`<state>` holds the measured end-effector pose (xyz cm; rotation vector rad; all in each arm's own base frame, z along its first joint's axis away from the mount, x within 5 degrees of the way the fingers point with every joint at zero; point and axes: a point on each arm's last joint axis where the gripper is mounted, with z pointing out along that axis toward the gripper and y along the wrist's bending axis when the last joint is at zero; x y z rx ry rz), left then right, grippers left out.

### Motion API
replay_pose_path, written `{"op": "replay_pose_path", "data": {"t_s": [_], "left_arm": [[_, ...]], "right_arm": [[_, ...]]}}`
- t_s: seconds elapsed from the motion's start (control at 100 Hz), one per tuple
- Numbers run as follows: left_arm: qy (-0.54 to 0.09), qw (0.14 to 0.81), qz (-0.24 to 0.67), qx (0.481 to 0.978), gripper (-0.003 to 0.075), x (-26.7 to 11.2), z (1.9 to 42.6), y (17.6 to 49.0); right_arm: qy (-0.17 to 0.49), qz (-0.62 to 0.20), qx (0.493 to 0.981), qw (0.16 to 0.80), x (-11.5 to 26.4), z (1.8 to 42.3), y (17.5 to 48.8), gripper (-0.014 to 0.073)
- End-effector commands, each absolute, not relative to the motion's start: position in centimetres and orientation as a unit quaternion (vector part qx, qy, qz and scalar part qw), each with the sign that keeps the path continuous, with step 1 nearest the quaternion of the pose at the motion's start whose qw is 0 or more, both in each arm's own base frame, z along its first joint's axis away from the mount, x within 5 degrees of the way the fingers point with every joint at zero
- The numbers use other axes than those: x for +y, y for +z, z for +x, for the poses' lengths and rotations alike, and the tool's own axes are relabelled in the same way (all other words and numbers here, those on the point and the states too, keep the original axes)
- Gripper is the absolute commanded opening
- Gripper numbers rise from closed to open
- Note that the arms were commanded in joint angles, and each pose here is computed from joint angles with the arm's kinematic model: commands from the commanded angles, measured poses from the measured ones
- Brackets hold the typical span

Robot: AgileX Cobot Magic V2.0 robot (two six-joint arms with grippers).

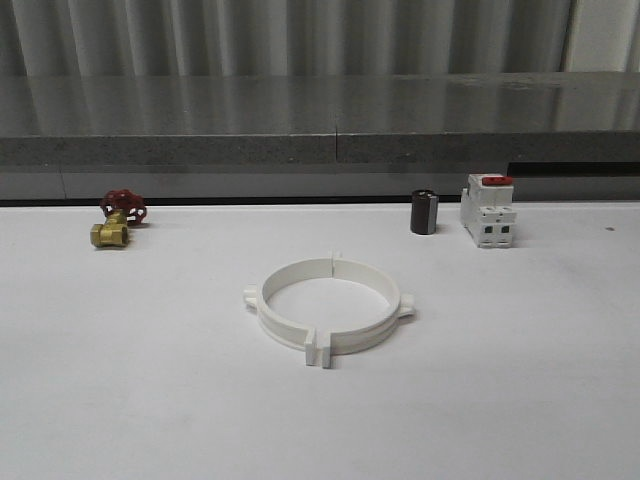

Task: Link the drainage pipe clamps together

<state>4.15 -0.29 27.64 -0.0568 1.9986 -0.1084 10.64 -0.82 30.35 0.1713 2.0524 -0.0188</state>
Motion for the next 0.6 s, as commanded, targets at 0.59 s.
{"op": "replay_pose_path", "data": {"t_s": [0.59], "left_arm": [[-0.052,0.574,-0.027,0.817,-0.0020,-0.3,4.4,29.0]], "right_arm": [[-0.009,0.033,0.697,0.717,-0.4,5.6,24.6,-0.0066]]}}
